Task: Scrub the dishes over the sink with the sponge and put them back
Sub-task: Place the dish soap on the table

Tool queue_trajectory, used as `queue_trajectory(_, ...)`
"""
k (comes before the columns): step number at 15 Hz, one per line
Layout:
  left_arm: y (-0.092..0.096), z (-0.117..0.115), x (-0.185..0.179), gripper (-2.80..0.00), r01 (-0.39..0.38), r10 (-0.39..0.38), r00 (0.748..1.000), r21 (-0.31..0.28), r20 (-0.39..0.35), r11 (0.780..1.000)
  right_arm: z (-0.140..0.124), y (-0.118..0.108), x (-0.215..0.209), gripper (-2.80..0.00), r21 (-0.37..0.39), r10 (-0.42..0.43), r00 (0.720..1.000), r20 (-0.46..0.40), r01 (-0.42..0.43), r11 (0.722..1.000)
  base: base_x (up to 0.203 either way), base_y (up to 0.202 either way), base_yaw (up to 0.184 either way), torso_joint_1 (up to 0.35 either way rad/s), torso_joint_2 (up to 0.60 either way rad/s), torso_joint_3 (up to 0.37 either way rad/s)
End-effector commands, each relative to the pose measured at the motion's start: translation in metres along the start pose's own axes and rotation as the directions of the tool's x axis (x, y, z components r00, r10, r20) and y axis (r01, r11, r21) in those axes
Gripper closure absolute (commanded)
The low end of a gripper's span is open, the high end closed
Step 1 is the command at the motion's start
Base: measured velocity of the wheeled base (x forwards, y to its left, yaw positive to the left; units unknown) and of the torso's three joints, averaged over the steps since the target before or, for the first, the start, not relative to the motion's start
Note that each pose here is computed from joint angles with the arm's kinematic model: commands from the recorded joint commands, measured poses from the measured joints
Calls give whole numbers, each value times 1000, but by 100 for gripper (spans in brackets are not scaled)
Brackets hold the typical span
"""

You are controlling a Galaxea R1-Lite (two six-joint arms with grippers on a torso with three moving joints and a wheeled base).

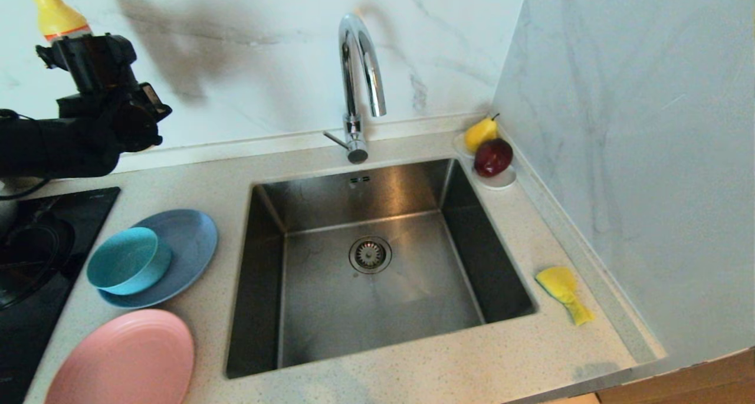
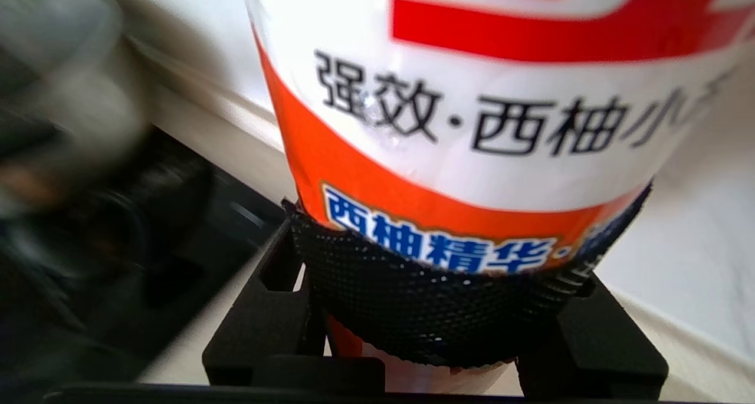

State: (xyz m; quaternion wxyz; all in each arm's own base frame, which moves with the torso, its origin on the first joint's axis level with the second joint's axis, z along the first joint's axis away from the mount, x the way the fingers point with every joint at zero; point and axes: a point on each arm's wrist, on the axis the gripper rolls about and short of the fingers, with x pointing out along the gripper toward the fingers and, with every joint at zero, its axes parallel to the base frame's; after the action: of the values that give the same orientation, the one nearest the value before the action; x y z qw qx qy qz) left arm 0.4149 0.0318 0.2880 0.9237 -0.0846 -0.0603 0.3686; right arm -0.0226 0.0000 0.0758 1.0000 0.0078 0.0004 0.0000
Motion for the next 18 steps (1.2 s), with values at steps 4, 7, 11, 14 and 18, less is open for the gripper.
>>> queue_trajectory(4,-49,-55,8,0,37,-36,999,26,-42,999,0,0,0,0,0,0,1000,1,0,1000,0,0,0,0,0,0)
queue_trajectory(7,-72,-73,5,0,51,-50,998,30,-46,998,0,0,0,0,0,0,1000,1,0,1000,0,0,0,0,0,0)
queue_trajectory(11,-94,-97,-1,0,82,-80,996,37,-49,996,0,0,0,0,0,0,1000,1,0,1000,0,0,0,0,0,0)
queue_trajectory(14,-99,-112,1,0,91,-89,995,49,-32,995,0,0,0,0,0,0,1000,1,0,1000,0,0,0,0,0,0)
queue_trajectory(18,-102,-122,5,0,97,-98,995,56,15,994,0,0,0,0,0,0,1000,1,0,1000,0,0,0,0,0,0)
